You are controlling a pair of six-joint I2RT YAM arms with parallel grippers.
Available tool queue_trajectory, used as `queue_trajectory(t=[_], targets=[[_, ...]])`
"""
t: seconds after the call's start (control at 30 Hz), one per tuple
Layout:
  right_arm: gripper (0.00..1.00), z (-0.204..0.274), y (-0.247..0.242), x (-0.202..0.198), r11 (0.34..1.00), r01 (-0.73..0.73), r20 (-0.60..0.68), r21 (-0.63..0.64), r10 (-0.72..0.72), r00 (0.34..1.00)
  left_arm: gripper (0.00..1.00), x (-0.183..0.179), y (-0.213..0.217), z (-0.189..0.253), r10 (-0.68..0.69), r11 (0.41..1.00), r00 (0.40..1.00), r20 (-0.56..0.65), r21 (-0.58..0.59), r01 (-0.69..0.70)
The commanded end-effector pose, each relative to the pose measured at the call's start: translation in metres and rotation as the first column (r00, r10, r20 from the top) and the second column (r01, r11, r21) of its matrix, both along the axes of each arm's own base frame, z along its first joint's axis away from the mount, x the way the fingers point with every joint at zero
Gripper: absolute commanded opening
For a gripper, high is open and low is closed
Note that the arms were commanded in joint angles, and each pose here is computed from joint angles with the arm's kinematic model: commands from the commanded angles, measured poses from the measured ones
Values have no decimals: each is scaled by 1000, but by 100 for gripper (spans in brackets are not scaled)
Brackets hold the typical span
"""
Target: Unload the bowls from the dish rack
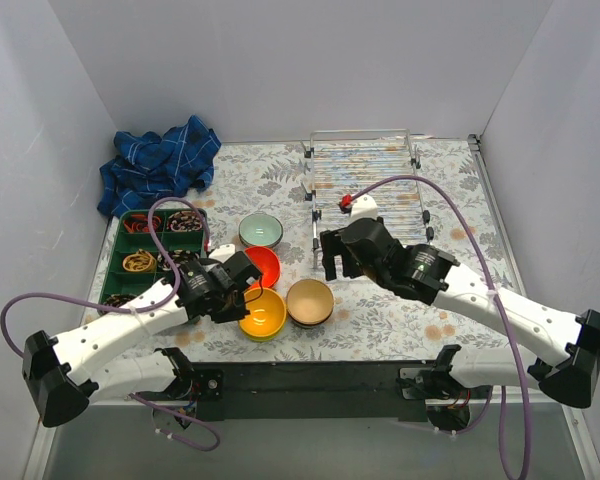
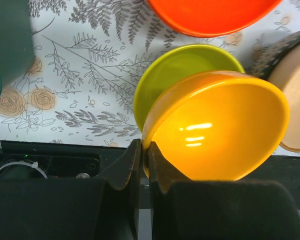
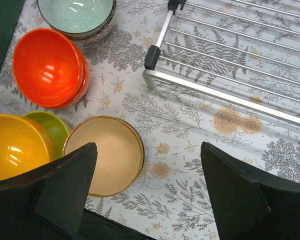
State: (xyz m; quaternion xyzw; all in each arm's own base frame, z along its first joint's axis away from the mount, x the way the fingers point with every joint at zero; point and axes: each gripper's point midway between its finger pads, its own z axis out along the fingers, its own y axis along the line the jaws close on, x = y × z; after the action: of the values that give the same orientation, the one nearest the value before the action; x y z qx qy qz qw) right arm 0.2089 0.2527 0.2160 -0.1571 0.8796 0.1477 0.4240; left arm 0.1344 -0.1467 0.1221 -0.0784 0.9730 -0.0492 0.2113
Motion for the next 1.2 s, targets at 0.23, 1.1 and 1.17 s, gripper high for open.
queue_trajectory(t=[0.23, 1.1, 1.17], targets=[[94, 8, -31, 16, 984, 103, 34, 143, -109, 993, 32, -1, -3, -23, 40, 998, 999, -5, -41, -40], [99, 116, -236, 89, 816, 535, 158, 220, -571, 806, 98, 120, 87, 216, 353, 932, 773, 526, -269, -243], [98, 135, -246, 65, 809, 540, 249, 232, -586, 771, 98, 98, 105, 235, 385, 922, 698, 604, -292, -255]])
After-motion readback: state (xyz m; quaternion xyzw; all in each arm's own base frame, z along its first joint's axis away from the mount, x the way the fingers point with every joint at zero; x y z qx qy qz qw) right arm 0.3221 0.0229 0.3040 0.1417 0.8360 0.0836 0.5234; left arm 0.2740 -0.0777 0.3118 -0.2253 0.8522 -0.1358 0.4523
